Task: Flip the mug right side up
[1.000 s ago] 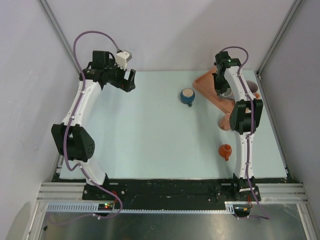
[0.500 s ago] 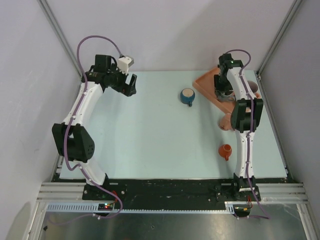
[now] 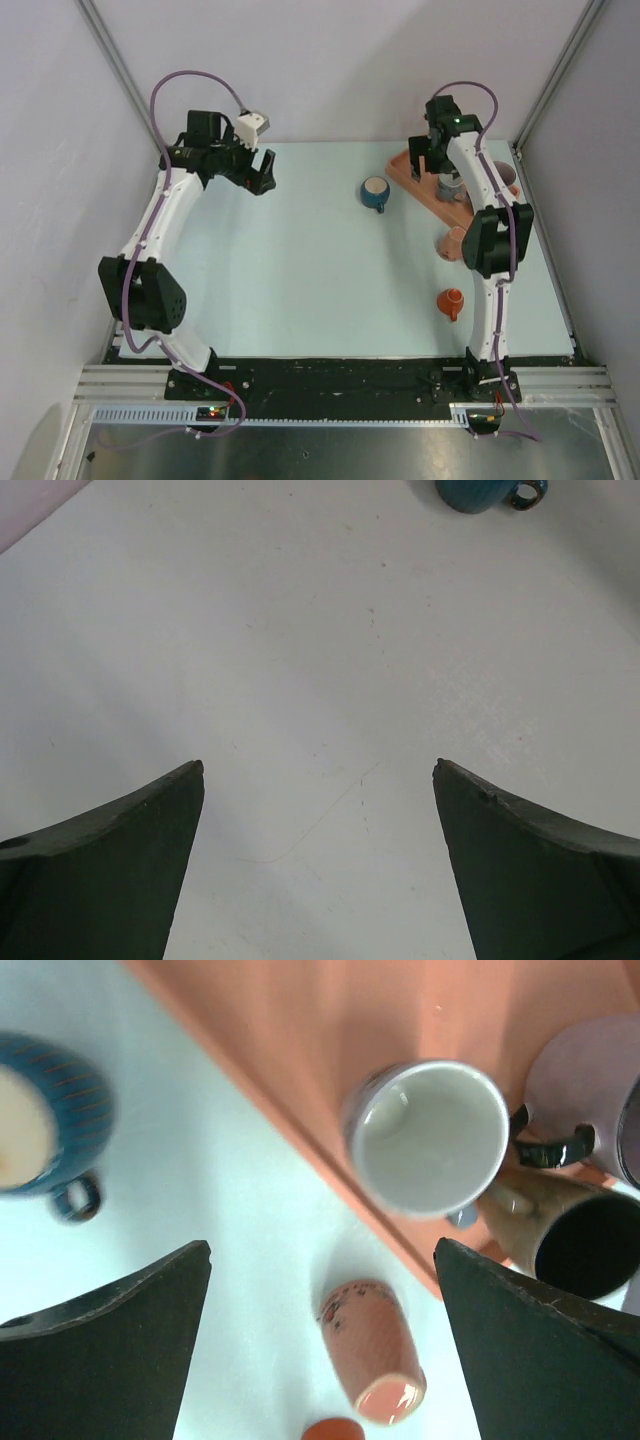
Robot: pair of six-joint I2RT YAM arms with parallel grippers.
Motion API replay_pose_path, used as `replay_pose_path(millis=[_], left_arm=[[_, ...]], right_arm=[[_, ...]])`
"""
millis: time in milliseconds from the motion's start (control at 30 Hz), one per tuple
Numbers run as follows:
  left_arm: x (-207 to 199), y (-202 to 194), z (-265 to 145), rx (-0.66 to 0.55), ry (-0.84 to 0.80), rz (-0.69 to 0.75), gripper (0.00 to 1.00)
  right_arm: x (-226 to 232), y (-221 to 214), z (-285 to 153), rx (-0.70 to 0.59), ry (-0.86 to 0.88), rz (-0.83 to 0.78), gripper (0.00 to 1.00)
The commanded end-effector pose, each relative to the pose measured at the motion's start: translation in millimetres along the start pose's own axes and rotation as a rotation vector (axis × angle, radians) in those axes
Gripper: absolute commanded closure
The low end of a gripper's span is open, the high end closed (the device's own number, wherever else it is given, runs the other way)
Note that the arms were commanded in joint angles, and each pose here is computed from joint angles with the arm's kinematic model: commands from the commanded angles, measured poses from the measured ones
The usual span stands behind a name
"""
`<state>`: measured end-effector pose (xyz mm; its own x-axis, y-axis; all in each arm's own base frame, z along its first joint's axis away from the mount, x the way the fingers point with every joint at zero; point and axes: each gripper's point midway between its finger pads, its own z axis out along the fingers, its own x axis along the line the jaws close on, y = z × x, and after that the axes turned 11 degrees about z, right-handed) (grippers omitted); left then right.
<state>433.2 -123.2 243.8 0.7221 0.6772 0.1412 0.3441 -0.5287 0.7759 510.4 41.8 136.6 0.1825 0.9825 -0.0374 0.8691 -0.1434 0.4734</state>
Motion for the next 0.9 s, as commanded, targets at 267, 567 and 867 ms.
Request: replay_pose_path(millis=[267,567,867], left_arm=[[-11.4,-3.6,-26.4,-0.033,0.012,-0.057,0.00],[-4.0,-13.3,-34.3,-0.015,0.061,-0.170,0.00],[-5.9,-13.2,-32.9,-0.017,0.049,-0.178,0.00]], right_arm=[[144.7,-42.8,-25.5,-0.140,0.219,-0.157,0.23],[148.6,-64.5,26.9,-0.052,0.071,-0.120,0.28],[159.2,-55.5,57.6,-0.044,0.160,-0.102,0.51]])
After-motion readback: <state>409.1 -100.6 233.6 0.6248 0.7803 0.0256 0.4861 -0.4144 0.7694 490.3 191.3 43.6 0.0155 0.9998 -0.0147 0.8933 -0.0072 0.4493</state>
